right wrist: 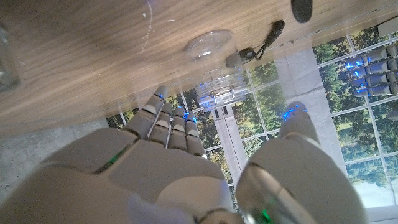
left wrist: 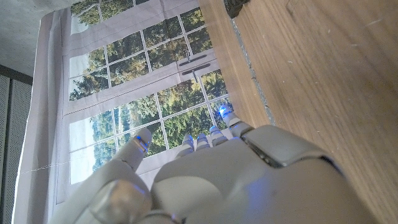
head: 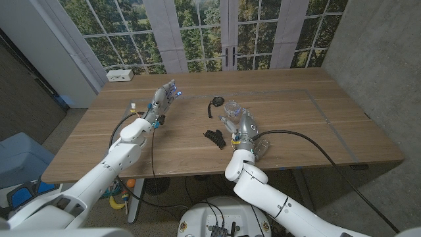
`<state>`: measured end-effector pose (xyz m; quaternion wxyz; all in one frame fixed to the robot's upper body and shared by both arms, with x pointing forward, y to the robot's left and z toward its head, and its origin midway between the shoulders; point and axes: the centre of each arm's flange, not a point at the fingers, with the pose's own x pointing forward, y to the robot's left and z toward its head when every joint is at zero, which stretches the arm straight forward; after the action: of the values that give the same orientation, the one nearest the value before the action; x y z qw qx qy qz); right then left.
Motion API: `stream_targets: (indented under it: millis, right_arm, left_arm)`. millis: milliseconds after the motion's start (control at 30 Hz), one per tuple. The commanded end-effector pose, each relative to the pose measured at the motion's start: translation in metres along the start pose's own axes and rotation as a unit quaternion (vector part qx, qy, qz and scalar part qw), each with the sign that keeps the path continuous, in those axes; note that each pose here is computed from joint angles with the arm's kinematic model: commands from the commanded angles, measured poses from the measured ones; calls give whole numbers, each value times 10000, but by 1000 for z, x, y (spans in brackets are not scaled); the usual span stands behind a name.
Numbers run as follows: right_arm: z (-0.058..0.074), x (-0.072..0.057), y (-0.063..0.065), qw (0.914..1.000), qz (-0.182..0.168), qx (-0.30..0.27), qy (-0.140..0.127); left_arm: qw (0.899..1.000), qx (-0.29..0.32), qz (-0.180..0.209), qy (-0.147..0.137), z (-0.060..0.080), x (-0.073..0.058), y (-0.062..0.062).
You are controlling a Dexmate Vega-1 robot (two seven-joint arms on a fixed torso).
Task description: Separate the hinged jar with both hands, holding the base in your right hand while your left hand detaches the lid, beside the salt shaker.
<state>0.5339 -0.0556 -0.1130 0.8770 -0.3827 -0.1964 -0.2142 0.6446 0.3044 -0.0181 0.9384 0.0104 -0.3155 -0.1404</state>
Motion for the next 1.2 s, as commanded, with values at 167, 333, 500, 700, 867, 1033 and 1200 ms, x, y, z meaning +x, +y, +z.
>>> stream_targets:
  millis: [167, 333, 500, 700, 867, 1033, 1200]
  right_arm:
    - [14, 3, 17, 9993, -199, -320, 78]
    - [18, 3, 21, 9985, -362, -386, 124]
    - [22, 3, 26, 9972, -525, -485, 199]
    - [27, 7, 32, 9950, -574, -690, 429]
    - [31, 13, 38, 9926, -507, -876, 665]
    - [34, 17, 43, 9898, -584, -969, 864]
    - [41, 20, 45, 9876, -703, -1002, 987]
  left_arm:
    - [10000, -16, 18, -49, 2, -4, 4]
    - [10000, -12, 20, -70, 2, -5, 5]
    - [9999, -20, 25, -101, 3, -6, 6]
    - [9999, -28, 7, -157, 4, -6, 7]
    - [9998, -38, -8, -174, 5, -6, 7]
    - [9998, -38, -6, -194, 5, -7, 9]
    - [9998, -56, 25, -189, 5, -8, 11]
